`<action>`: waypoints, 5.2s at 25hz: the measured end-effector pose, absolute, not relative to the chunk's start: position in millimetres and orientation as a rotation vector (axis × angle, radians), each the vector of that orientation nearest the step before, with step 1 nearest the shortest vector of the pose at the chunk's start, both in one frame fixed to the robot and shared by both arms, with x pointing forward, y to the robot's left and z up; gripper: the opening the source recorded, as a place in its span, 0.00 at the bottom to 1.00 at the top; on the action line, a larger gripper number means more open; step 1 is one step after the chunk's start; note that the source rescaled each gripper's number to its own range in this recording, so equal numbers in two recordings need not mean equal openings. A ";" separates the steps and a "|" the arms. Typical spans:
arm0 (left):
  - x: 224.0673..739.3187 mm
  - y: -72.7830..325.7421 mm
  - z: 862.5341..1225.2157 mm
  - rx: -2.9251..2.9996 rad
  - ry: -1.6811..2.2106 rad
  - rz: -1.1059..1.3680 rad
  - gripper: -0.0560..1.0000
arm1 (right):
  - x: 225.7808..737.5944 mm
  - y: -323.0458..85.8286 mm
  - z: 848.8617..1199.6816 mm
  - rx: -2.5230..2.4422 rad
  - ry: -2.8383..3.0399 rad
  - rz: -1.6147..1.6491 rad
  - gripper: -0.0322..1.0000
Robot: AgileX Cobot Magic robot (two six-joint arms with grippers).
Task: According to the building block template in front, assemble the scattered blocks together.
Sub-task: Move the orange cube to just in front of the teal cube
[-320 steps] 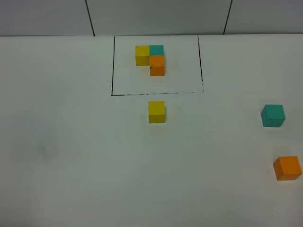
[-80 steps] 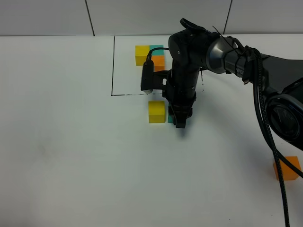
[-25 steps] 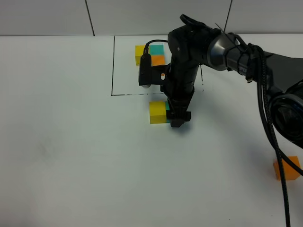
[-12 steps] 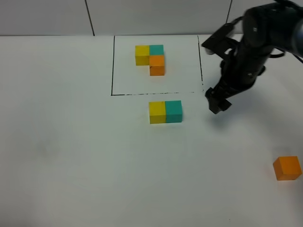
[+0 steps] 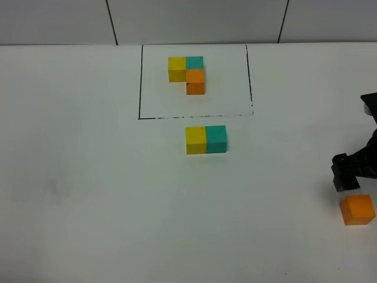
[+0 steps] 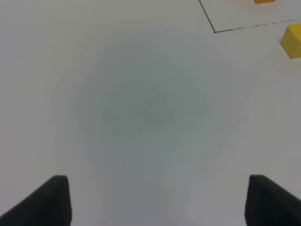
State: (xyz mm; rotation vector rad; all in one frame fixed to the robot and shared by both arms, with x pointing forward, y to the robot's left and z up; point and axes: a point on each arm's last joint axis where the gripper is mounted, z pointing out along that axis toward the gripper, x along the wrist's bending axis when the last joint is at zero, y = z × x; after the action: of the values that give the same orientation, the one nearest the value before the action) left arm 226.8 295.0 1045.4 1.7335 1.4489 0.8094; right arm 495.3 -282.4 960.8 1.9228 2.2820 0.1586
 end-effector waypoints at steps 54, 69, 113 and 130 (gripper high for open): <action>226.8 295.1 1045.4 1.733 1.450 0.810 0.77 | 462.7 -233.4 921.6 2.315 2.086 0.201 0.04; 226.8 295.0 1045.4 1.733 1.449 0.809 0.77 | 528.2 -79.5 941.0 2.066 2.165 0.049 0.04; 226.8 295.0 1045.4 1.734 1.449 0.810 0.77 | 579.4 -45.5 887.5 2.090 2.242 0.184 0.04; 226.8 295.0 1045.4 1.734 1.449 0.810 0.77 | 581.6 -43.6 887.9 2.085 2.237 0.233 0.04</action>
State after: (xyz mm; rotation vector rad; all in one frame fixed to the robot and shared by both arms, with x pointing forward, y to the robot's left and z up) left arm 226.8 295.0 1045.4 1.7341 1.4486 0.8101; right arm 581.6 -43.6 887.9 2.0851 2.2369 0.2333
